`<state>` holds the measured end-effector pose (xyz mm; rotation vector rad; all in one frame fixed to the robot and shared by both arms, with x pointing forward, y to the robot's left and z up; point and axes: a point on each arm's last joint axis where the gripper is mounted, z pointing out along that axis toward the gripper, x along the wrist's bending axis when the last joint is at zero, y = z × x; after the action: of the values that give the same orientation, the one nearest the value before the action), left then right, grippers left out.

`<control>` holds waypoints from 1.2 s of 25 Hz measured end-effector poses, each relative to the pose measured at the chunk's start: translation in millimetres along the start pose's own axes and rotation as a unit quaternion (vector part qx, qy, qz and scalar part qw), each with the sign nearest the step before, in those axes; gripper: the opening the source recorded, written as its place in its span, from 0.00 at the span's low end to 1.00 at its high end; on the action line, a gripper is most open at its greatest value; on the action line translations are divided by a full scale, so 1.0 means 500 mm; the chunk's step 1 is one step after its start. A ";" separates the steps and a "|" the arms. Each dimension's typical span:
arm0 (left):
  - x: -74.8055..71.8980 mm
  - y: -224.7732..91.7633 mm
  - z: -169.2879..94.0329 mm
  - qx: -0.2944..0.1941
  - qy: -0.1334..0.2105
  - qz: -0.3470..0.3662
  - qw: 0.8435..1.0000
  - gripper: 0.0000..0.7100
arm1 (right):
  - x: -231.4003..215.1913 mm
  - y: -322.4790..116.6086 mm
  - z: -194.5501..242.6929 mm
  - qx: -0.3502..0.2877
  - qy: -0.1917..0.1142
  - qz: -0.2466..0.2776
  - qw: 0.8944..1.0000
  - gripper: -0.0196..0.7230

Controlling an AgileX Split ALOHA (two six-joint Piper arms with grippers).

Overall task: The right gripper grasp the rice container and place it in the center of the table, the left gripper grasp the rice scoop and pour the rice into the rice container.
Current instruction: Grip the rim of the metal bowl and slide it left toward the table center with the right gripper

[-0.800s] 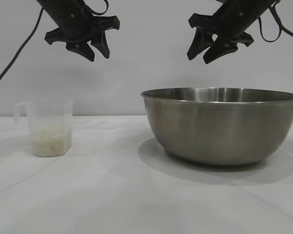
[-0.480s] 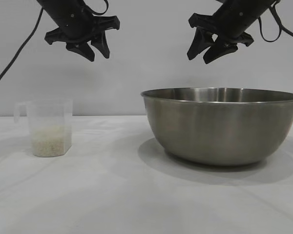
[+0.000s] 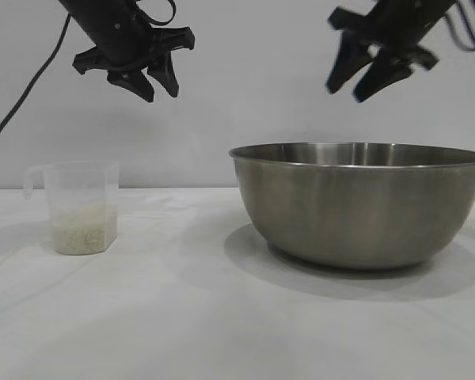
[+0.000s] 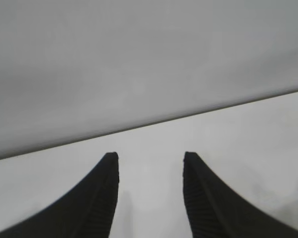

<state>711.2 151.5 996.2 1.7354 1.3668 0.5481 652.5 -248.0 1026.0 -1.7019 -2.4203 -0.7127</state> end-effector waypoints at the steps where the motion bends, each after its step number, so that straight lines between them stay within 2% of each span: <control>1: 0.000 0.000 0.000 0.000 0.000 0.000 1.000 0.37 | 0.000 -0.006 0.000 0.017 -0.001 0.008 1.000 0.54; 7: -0.001 -0.003 0.000 0.008 -0.003 0.002 1.000 0.37 | -0.011 -0.027 0.013 0.063 -0.045 0.026 0.997 0.54; 10: -0.001 -0.003 0.000 0.009 -0.003 0.003 1.000 0.37 | -0.016 -0.050 0.035 0.091 -0.044 0.035 0.994 0.54; 11: -0.001 -0.003 0.000 0.009 -0.003 0.003 1.000 0.37 | -0.016 -0.058 0.043 0.100 -0.041 0.038 0.993 0.47; 12: -0.001 -0.003 0.000 0.009 -0.003 0.003 1.000 0.37 | -0.019 -0.065 0.053 0.109 -0.039 0.041 0.992 0.45; 18: -0.001 -0.004 0.000 0.010 -0.003 0.003 1.000 0.37 | -0.021 -0.072 0.097 0.130 -0.018 0.054 0.990 0.47; 26: -0.002 -0.007 0.000 0.019 -0.006 0.008 1.000 0.37 | 0.021 -0.075 0.184 0.178 -0.007 0.024 0.984 0.03; 30: -0.002 -0.008 0.000 0.022 -0.006 0.013 1.000 0.37 | 0.061 -0.068 0.202 0.173 -0.003 0.001 0.985 0.03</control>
<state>708.6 150.8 993.2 1.7903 1.3596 0.5257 628.6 -187.9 936.1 -1.5684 -2.3718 -0.2633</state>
